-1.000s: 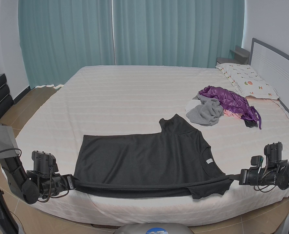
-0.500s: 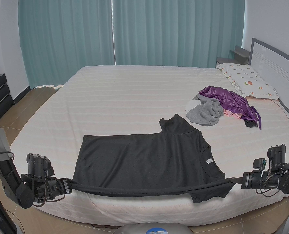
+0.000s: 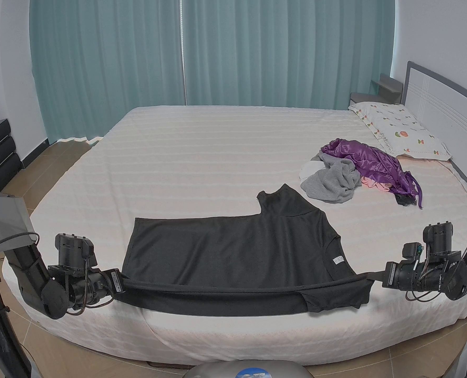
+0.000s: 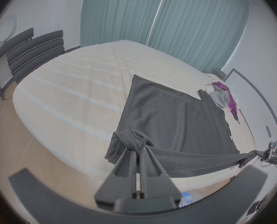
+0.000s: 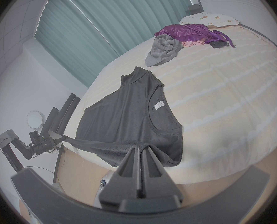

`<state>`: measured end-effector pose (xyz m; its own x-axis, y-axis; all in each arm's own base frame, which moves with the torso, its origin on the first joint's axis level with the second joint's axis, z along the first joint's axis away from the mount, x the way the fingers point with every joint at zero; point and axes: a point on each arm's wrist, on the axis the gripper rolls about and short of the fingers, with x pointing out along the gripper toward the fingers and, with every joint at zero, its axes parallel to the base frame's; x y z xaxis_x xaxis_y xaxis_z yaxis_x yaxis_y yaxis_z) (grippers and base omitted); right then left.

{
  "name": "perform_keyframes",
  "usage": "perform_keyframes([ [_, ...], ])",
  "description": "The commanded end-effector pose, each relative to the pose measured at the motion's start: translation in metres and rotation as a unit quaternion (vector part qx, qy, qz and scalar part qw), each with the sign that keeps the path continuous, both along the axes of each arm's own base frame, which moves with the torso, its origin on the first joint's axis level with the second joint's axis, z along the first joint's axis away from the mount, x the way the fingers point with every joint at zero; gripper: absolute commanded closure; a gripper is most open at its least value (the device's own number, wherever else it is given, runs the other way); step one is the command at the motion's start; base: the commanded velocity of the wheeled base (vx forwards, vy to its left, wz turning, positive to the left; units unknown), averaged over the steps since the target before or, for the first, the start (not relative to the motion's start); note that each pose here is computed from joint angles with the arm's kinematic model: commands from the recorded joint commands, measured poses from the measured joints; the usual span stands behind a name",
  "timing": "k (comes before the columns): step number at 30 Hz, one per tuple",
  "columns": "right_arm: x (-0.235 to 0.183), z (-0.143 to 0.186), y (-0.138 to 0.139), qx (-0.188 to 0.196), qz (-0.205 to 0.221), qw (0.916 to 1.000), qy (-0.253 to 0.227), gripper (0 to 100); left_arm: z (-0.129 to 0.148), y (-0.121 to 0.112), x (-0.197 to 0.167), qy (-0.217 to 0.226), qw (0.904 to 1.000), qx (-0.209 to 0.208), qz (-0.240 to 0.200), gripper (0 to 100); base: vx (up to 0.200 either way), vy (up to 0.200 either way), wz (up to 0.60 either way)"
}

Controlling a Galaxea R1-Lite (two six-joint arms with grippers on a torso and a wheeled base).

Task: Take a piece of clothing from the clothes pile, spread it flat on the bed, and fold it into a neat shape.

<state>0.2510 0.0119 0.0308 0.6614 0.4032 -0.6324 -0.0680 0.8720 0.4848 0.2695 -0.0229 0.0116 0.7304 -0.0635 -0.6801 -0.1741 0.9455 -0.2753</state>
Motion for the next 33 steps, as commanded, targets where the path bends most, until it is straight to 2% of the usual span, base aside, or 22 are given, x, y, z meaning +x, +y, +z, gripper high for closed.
perform_keyframes([
  [1,0.019,-0.014,0.001,-0.001,0.001,0.9999,0.011,100,-0.015,-0.002,0.014,0.022,0.9998,0.002,-0.001,100,0.000,0.000,0.00],
  [13,0.051,-0.034,0.002,0.000,0.001,0.9999,0.016,100,-0.027,-0.005,0.046,0.037,0.9993,-0.001,0.003,100,0.000,0.000,0.00],
  [28,0.070,-0.054,0.006,0.000,0.006,0.9997,0.025,100,-0.046,-0.008,0.063,0.045,0.9987,-0.018,0.017,100,0.000,0.000,0.00],
  [29,0.070,-0.054,0.006,0.000,0.006,0.9997,0.025,0,-0.046,-0.008,0.063,0.045,0.9987,-0.018,0.017,0,0.000,0.000,0.00],
  [33,0.073,-0.053,0.006,0.007,0.002,0.9997,0.024,0,-0.044,-0.009,0.065,0.040,0.9982,-0.033,0.032,0,0.000,0.000,0.00],
])
